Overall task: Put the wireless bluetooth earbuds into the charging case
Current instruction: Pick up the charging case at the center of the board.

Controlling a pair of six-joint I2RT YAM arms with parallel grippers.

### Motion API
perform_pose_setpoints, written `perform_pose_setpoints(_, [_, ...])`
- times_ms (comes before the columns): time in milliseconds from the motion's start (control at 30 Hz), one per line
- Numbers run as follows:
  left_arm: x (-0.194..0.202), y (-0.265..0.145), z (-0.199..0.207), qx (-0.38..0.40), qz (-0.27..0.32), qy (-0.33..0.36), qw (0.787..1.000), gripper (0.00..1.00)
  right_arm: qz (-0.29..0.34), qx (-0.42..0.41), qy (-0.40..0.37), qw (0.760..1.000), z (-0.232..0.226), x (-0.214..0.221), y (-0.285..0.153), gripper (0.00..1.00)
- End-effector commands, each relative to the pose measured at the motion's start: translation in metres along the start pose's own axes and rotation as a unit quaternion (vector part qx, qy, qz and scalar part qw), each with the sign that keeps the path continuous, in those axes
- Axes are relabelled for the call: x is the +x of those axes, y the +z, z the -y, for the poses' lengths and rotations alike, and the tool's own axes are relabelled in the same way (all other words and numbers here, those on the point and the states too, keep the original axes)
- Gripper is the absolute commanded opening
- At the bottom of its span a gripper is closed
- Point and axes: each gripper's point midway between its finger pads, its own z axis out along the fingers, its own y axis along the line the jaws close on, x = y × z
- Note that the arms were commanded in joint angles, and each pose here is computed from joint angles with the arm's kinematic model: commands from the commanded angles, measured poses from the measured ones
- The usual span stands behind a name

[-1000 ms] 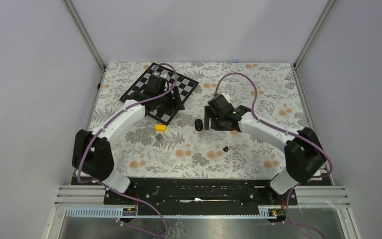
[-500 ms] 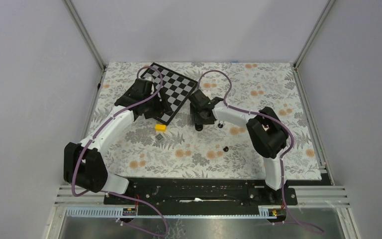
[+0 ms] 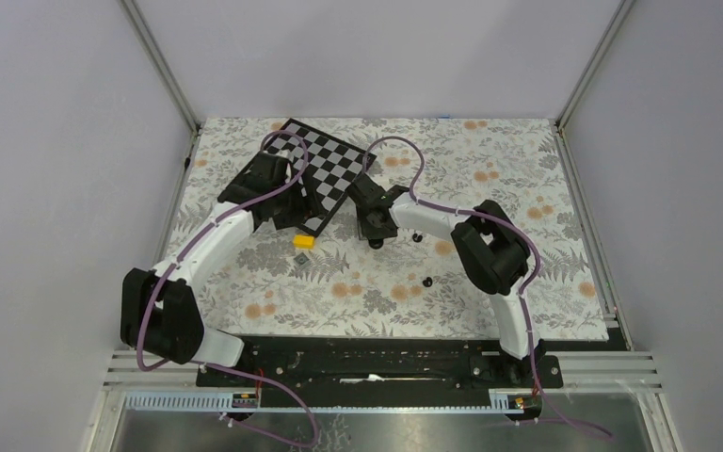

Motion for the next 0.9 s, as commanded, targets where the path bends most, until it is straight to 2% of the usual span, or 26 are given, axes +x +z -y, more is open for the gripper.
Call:
perform_pose_setpoints(0, [-0.003, 0.003, 0.010, 0.032, 0.004, -0.007, 0.999, 0.75, -0.002, 0.016, -0.022, 1.000, 0.001, 0.009, -0.008, 0.56])
perform_pose_setpoints(233, [0.001, 0.009, 0.017, 0.051, -0.010, -0.016, 0.999, 0.75, -0.001, 0.024, -0.031, 0.999, 0.005, 0.016, -0.012, 0.61])
perform_pose_setpoints(567, [0.008, 0.012, 0.017, 0.059, -0.023, -0.021, 0.998, 0.75, 0.019, 0.019, -0.030, 0.999, 0.002, 0.002, -0.022, 0.28])
perform_pose_setpoints(767, [0.014, 0.016, 0.027, 0.086, -0.042, -0.032, 0.995, 0.76, 0.054, -0.020, -0.022, 0.998, 0.005, -0.006, -0.060, 0.25])
perform_pose_setpoints(867, [0.016, 0.016, 0.038, 0.114, -0.055, -0.044, 0.991, 0.76, 0.083, -0.065, -0.016, 0.994, 0.004, -0.005, -0.081, 0.23])
